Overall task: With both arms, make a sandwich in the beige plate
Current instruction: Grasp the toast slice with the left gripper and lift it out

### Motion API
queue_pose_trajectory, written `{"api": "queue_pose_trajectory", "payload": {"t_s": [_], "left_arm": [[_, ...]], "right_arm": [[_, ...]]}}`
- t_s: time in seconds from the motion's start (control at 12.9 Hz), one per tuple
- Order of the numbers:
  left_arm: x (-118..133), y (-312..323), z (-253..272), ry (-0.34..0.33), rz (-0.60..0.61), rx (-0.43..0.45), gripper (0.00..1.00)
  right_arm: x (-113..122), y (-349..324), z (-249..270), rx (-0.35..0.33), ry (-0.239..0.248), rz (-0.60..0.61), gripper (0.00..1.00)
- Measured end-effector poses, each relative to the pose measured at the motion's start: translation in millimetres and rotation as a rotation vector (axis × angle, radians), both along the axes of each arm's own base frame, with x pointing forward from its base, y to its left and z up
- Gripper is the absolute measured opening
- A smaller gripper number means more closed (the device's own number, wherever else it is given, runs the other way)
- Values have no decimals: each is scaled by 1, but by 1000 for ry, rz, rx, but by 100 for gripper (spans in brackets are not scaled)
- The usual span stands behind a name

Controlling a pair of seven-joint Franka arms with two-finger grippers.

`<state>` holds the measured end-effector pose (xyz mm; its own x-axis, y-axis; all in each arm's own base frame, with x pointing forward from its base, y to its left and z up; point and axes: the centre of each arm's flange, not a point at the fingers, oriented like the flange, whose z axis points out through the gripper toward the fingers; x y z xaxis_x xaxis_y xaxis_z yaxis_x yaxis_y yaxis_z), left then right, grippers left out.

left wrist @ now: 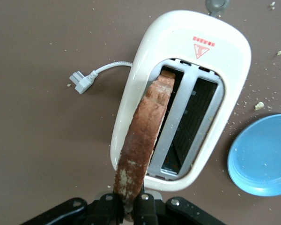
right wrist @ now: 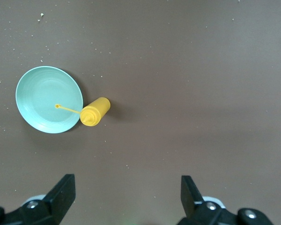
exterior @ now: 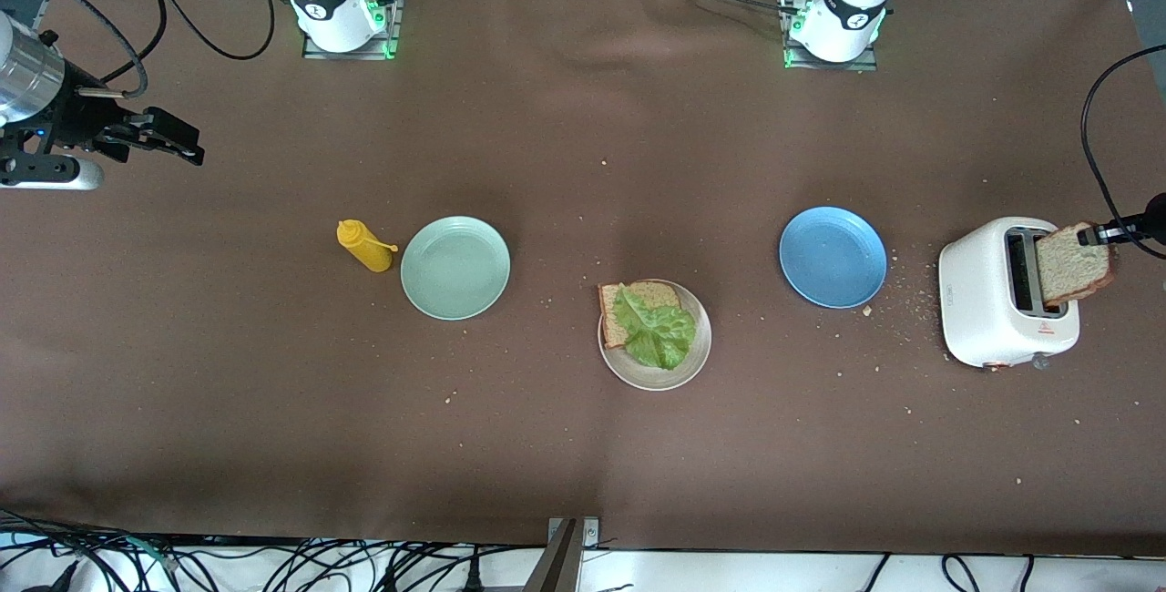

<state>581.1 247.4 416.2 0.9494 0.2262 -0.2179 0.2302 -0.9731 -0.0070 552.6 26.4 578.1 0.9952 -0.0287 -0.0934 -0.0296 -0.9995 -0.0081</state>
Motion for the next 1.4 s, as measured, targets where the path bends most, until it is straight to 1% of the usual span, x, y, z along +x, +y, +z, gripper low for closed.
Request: {"api": "queue_pose_trajectory", "payload": {"t_s": [0.16,0.47,0.54,0.7,0.93,1.09,1.17,1.24,1.4], "left_arm": [[3,-1,29,-3,8,-22,9],[4,-19,61,-4,30,-170,9],[5,-26,64,-16,39,-233,9],[10,-46,63,-35,56,-386,9],[29,-97,40,-3,9,-516,9],[47,-147,11,27,-18,-643,9],[55,-169,-6,49,-27,-691,9],[62,-192,-22,64,-37,-725,9],[78,-241,-42,44,-57,-754,9]], "right_arm": [[-1,6,0,0,4,12,100],[-2,11,0,-1,9,20,100],[-2,11,0,-1,7,20,100],[-1,10,2,-1,-10,17,100],[-2,2,1,-10,-13,3,100],[-2,-9,2,-20,-20,-13,100],[-1,-19,2,-20,-26,-32,100],[-1,-28,2,-20,-29,-47,100],[-1,-34,4,-19,-32,-58,100]]}}
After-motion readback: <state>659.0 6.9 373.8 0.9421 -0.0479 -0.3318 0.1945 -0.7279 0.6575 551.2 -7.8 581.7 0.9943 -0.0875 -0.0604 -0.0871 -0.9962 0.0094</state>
